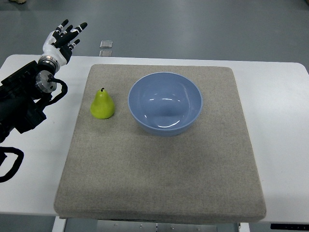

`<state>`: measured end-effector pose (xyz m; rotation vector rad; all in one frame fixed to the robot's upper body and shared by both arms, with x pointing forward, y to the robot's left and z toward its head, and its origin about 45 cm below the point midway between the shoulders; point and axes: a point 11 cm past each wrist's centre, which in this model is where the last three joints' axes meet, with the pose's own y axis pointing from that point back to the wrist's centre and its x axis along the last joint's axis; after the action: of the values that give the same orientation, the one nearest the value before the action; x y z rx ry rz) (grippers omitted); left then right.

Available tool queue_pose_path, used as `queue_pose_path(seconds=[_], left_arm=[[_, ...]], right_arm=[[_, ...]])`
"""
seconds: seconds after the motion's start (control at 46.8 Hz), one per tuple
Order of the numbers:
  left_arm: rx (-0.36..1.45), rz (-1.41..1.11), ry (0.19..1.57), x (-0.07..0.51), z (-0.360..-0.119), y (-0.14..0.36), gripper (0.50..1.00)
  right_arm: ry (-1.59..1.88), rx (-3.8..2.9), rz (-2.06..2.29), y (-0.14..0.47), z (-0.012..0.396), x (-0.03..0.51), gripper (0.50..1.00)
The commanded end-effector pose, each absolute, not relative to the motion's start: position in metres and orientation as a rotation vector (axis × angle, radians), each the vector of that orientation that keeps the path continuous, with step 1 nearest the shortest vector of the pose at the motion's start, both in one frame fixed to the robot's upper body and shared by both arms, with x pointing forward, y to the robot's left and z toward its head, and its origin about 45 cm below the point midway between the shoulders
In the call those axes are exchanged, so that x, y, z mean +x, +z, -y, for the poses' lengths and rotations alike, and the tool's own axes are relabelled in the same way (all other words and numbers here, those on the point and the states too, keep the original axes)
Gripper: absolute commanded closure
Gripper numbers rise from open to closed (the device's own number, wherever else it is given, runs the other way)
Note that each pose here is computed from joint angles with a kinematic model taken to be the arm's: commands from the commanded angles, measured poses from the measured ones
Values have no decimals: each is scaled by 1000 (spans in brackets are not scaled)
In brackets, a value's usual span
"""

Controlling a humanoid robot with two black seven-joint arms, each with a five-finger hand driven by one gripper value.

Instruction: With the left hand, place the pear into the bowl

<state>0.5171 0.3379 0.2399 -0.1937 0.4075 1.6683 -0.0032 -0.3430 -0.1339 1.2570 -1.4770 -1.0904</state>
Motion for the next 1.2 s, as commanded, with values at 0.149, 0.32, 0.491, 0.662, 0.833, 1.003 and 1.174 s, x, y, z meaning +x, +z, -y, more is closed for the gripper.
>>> queue_pose_path(seconds=[0.149,0.32,0.491,0.662,0.833,1.003,1.174], left_arm=[[-51,-280,1575,516,-337,253,508],[55,-154,1472,513,-337,270,508],[234,37,1335,506,-334,282,508],[319,136,1181,496,-326,293,508],[449,258,1064,488,-323,295,508],[569,352,912,476,-320,299,508],[634,432,744,463,-312,323,510]], right_arm=[[-1091,1257,1477,-134,343,-3,574],[-1091,1257,1477,-134,343,-3,574],[-1090,1258,1476,-134,343,-3,574],[-1090,1257,1476,-134,343,-3,574],[-1091,1257,1477,-134,343,-3,574],[-1091,1257,1477,-134,343,-3,574],[-1090,1257,1476,-134,343,-3,574]])
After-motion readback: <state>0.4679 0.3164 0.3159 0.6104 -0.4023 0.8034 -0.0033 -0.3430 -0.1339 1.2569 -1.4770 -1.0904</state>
